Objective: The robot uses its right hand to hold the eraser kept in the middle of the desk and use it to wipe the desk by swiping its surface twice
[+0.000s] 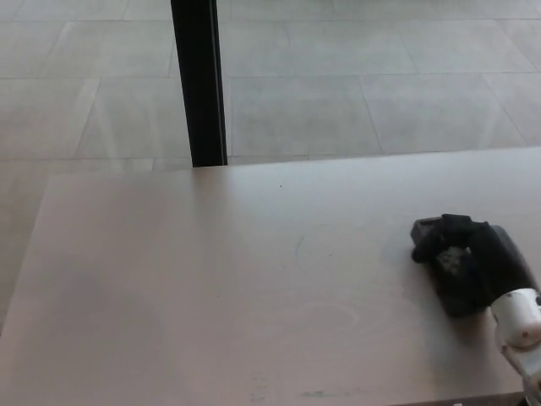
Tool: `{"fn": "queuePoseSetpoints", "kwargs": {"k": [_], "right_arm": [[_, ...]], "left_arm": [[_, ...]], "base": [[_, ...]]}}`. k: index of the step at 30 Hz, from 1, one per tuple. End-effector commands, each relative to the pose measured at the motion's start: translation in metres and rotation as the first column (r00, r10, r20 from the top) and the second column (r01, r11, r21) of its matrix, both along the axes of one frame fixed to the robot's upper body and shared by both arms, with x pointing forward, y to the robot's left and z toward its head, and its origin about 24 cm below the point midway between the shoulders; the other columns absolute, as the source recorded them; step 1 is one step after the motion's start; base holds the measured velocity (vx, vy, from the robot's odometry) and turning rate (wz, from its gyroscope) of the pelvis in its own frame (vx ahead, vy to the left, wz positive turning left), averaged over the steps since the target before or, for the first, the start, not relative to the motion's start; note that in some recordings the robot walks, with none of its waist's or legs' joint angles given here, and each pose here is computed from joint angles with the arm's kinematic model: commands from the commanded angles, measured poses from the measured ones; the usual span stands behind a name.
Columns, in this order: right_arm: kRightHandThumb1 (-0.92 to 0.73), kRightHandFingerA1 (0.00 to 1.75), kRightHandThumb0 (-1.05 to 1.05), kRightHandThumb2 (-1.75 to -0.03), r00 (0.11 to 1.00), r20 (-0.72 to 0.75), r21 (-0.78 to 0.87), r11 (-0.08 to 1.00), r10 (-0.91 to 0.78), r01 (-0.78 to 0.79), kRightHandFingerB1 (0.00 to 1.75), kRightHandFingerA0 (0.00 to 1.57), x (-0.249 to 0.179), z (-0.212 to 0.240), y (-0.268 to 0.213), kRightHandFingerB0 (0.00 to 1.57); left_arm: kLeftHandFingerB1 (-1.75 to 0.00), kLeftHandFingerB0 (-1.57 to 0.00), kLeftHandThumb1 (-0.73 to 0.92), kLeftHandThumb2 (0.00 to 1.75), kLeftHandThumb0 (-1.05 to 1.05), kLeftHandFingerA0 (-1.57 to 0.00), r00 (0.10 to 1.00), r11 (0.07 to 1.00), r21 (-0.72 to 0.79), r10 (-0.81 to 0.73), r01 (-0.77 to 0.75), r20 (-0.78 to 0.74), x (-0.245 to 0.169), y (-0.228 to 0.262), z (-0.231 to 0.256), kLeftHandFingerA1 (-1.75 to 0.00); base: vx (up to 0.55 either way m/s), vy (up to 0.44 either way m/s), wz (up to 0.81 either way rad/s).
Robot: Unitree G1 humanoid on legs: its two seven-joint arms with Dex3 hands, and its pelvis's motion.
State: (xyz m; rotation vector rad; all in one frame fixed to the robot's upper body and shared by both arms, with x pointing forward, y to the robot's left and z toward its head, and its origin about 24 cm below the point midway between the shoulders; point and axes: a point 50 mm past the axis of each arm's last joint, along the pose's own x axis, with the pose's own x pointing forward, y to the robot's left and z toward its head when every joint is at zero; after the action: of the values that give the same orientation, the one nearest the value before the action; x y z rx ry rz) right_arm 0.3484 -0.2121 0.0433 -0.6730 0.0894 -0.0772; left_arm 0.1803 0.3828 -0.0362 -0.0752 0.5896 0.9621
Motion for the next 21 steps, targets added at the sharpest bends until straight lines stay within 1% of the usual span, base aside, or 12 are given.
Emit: {"fn": "queuePoseSetpoints", "kwargs": {"k": [1, 2, 5, 6, 9, 10, 11, 16, 17, 18, 20, 21], "right_arm": [[-0.6, 1.75, -0.23, -0.84, 0.972, -0.155, 0.016, 0.984, -0.174, 0.179, 1.5, 0.85, -0.029, -0.036, -0.042, 0.67], [-0.61, 1.75, -0.25, -0.89, 0.97, -0.148, 0.038, 0.979, -0.194, 0.201, 1.59, 0.91, -0.032, -0.037, -0.046, 0.69], [-0.57, 1.75, -0.25, -0.95, 0.962, -0.146, 0.103, 0.964, -0.229, 0.245, 1.71, 0.93, -0.036, -0.038, -0.056, 0.67], [-0.6, 1.75, -0.26, -0.88, 0.945, -0.159, 0.131, 0.942, -0.287, 0.308, 1.67, 0.95, -0.039, -0.039, -0.064, 0.68], [-0.61, 1.75, -0.28, -0.93, 0.931, -0.168, 0.162, 0.923, -0.323, 0.35, 1.63, 0.99, -0.041, -0.038, -0.075, 0.66], [-0.59, 1.75, -0.3, -0.94, 0.919, -0.163, 0.158, 0.91, -0.36, 0.384, 1.59, 0.98, -0.043, -0.037, -0.083, 0.72], [-0.58, 1.75, -0.31, -0.97, 0.917, -0.163, 0.161, 0.907, -0.365, 0.39, 1.65, 0.99, -0.044, -0.036, -0.085, 0.73], [-0.61, 1.75, -0.33, -0.94, 0.887, -0.177, 0.154, 0.878, -0.427, 0.453, 1.55, 0.97, -0.046, -0.033, -0.1, 0.75], [-0.59, 1.73, -0.29, -0.95, 0.879, -0.179, 0.155, 0.869, -0.443, 0.47, 1.43, 1.16, -0.046, -0.032, -0.103, 0.73], [-0.63, 1.75, -0.33, -0.84, 0.87, -0.182, 0.17, 0.857, -0.459, 0.487, 1.59, 0.97, -0.047, -0.032, -0.104, 0.68], [-0.63, 1.75, -0.33, -0.84, 0.865, -0.183, 0.178, 0.849, -0.468, 0.497, 1.59, 0.97, -0.046, -0.032, -0.104, 0.68], [-0.59, 1.75, -0.34, -0.93, 0.872, -0.171, 0.174, 0.857, -0.458, 0.485, 1.54, 0.98, -0.046, -0.032, -0.102, 0.77]], "left_arm": [[-0.91, -0.5, 0.75, 0.62, -0.76, -0.49, 1.0, 1.0, 0.02, 0.014, -0.014, -0.011, -0.002, 0.005, 0.004, -1.07], [-0.93, -0.49, 0.75, 0.61, -0.75, -0.48, 1.0, 1.0, 0.013, 0.023, -0.023, -0.004, -0.002, 0.005, 0.003, -1.07], [-0.95, -0.48, 0.75, 0.62, -0.76, -0.47, 0.999, 0.999, 0.004, 0.035, -0.035, 0.016, -0.004, 0.004, 0.002, -1.09], [-0.96, -0.47, 0.75, 0.61, -0.74, -0.44, 0.999, 0.999, -0.017, 0.041, -0.041, 0.034, -0.003, 0.003, 0.003, -1.14], [-0.95, -0.48, 0.75, 0.61, -0.73, -0.45, 0.998, 0.998, -0.025, 0.05, -0.049, 0.039, -0.004, 0.003, 0.003, -1.13], [-0.94, -0.45, 0.76, 0.62, -0.72, -0.44, 0.998, 0.999, -0.032, 0.044, -0.043, 0.052, -0.004, 0.003, 0.003, -1.14], [-0.95, -0.45, 0.74, 0.62, -0.72, -0.42, 0.997, 0.998, -0.045, 0.054, -0.051, 0.064, -0.004, 0.003, 0.003, -1.15], [-0.94, -0.49, 0.76, 0.62, -0.73, -0.44, 0.998, 0.999, -0.035, 0.044, -0.042, 0.047, -0.007, 0.003, 0.002, -1.15], [-0.94, -0.49, 0.77, 0.62, -0.73, -0.43, 0.998, 0.998, -0.036, 0.048, -0.046, 0.051, -0.007, 0.002, 0.002, -1.14], [-0.92, -0.49, 0.77, 0.62, -0.73, -0.43, 0.998, 0.998, -0.036, 0.044, -0.043, 0.048, -0.007, 0.002, 0.001, -1.16], [-0.92, -0.49, 0.77, 0.62, -0.73, -0.43, 0.998, 0.998, -0.039, 0.047, -0.045, 0.048, -0.007, 0.003, 0.001, -1.16], [-0.94, -0.49, 0.76, 0.62, -0.73, -0.44, 0.997, 0.998, -0.047, 0.055, -0.052, 0.055, -0.007, 0.003, 0.001, -1.18]], "base": [[0.0, 0.0, 0.0], [0.0, 0.0, 0.0], [0.0, 0.0, 0.0], [0.0, 0.0, 0.0], [0.0, 0.0, 0.0], [0.0, 0.0, 0.0], [0.0, 0.0, 0.0], [0.0, 0.0, 0.0], [0.0, 0.0, 0.0], [0.0, 0.0, 0.0], [0.0, 0.0, 0.0], [0.0, 0.0, 0.0]]}}
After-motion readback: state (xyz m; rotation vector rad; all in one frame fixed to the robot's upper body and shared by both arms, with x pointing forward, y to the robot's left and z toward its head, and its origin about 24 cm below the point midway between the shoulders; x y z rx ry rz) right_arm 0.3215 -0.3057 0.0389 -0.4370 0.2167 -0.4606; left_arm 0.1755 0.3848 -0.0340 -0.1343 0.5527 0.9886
